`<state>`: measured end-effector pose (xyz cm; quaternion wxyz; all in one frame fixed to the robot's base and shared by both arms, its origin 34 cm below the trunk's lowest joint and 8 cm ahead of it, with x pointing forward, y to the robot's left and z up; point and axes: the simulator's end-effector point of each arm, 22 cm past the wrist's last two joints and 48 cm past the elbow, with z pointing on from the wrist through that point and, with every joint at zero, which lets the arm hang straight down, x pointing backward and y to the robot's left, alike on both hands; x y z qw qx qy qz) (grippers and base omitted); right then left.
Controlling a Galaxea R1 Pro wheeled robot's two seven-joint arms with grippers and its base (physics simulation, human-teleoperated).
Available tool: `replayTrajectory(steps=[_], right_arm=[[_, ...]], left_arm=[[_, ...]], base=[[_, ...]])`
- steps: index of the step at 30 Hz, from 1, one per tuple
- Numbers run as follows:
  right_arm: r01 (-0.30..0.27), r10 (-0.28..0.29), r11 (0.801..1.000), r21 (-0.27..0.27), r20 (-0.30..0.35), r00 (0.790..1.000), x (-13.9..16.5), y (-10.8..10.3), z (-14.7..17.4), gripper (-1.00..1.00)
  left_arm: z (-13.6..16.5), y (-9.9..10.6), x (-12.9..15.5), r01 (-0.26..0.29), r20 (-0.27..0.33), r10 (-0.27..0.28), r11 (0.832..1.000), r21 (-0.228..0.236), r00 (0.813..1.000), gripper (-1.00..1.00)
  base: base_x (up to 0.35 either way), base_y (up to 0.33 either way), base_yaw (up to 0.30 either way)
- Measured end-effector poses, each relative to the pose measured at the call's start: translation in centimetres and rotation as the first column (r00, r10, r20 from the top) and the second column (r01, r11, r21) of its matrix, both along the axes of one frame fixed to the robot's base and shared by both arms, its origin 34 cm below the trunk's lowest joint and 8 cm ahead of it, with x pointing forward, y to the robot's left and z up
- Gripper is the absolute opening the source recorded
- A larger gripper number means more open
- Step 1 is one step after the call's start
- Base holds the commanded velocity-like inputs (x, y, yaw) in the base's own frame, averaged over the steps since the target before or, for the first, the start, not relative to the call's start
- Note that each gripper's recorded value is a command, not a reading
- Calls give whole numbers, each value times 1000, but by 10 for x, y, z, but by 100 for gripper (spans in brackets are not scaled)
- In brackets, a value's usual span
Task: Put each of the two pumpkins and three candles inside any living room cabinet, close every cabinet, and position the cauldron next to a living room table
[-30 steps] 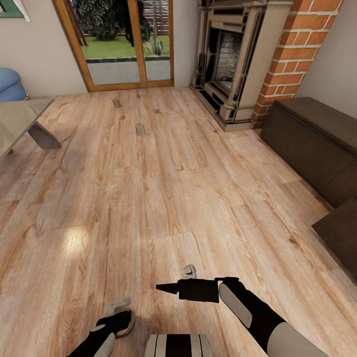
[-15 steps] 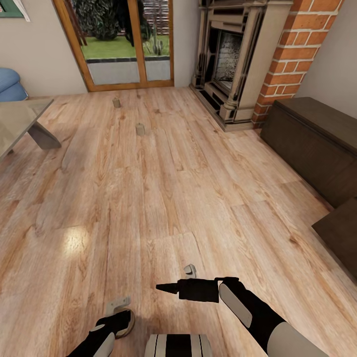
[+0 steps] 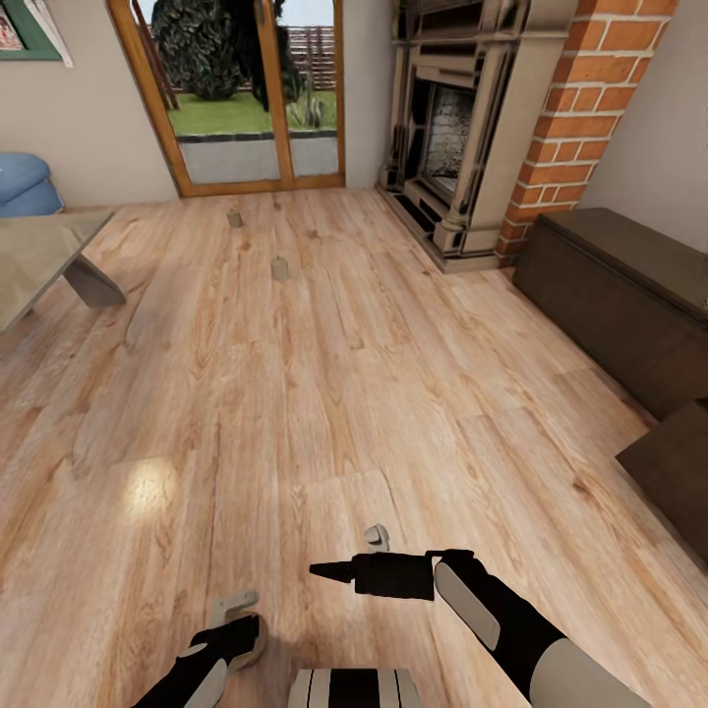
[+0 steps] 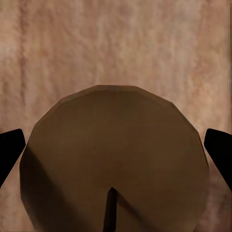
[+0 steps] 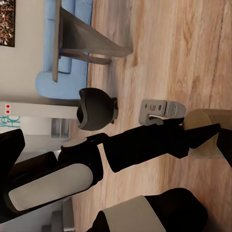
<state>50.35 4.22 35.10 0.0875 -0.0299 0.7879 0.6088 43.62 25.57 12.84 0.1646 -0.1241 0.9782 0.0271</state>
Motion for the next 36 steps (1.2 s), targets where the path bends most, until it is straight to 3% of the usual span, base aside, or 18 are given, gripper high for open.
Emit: replayTrajectory(steps=[7, 13, 16, 19, 20, 24, 36], right_arm=[[1, -1, 1000, 1, 28, 1000, 4, -1, 13, 100], [2, -2, 1000, 2, 50, 999, 7, -1, 23, 100], [4, -4, 1000, 2, 62, 998, 9, -2, 29, 100], [4, -4, 1000, 0, 74, 997, 10, -3, 34, 100], [7, -6, 1000, -4, 78, 997, 11, -6, 34, 100], [12, -11, 1000, -10, 93, 996, 14, -12, 39, 100], [18, -15, 1000, -22, 141, 990, 21, -20, 59, 100]], left_arm=[[15, 4, 17, 4, 38, -4, 1000, 1, 999, -100], [42, 15, 51, 30, 74, -30, 1000, -2, 997, -100], [84, 19, 89, 70, 73, -67, 997, -38, 995, -100], [128, 32, 115, 43, 72, -37, 996, -83, 997, -100], [152, 40, 121, 19, 57, -12, 993, -117, 998, -100], [181, 55, 126, -5, 52, 12, 991, -135, 999, -100], [211, 59, 134, -15, 92, 30, 987, -157, 995, -100]], base=[[0, 0, 0], [0, 0, 0], [0, 0, 0], [0, 0, 0], [0, 0, 0], [0, 0, 0], [0, 0, 0]])
